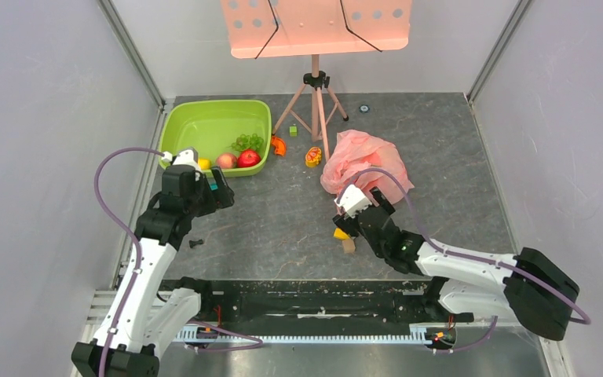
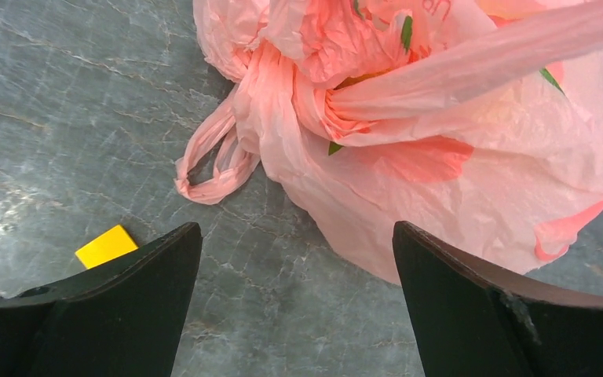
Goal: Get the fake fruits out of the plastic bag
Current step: Move the plastic bag to the center of the board.
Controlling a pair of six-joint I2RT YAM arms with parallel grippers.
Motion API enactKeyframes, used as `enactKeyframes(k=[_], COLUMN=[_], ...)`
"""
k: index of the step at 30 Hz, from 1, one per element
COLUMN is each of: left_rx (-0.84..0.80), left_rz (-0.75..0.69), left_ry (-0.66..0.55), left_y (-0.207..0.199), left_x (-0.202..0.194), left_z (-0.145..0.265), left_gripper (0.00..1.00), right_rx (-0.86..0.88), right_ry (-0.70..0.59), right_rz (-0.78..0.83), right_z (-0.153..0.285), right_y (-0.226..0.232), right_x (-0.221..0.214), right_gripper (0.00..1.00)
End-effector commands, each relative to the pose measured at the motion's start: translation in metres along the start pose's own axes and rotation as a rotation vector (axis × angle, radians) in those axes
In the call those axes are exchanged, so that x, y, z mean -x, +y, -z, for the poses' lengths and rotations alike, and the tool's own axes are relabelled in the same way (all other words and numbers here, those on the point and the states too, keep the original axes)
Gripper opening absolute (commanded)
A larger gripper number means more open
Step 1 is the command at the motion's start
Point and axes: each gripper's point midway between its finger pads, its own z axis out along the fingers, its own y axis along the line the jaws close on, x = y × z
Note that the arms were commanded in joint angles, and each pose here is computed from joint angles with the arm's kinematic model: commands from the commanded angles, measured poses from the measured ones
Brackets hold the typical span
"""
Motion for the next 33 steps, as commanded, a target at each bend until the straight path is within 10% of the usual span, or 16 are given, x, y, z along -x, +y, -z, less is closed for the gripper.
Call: enactKeyframes(k=[1,19,33], left_rx=[-0.042,-0.052,-0.067], left_rz=[-0.046,-0.047,-0.057], left_ry=[0.006,0.028,0.025], left_y=[-0.006,-0.009,-0.011], left_x=[0.0,-0.004,-0.003], left_z=[-0.001,-0.006,-0.005], left_gripper=[1.0,1.0,1.0], right_rx=[-0.067,-0.133,0.034], right_ry=[-0.072,0.078,0.014], right_rz=[0.058,0.166,0.067], right_z=[-0.011,-0.068,-0.066], right_y=[-0.011,-0.019,-0.006], right_x=[0.032,0.012,0.04], right_gripper=[0.95,0.9,0.0])
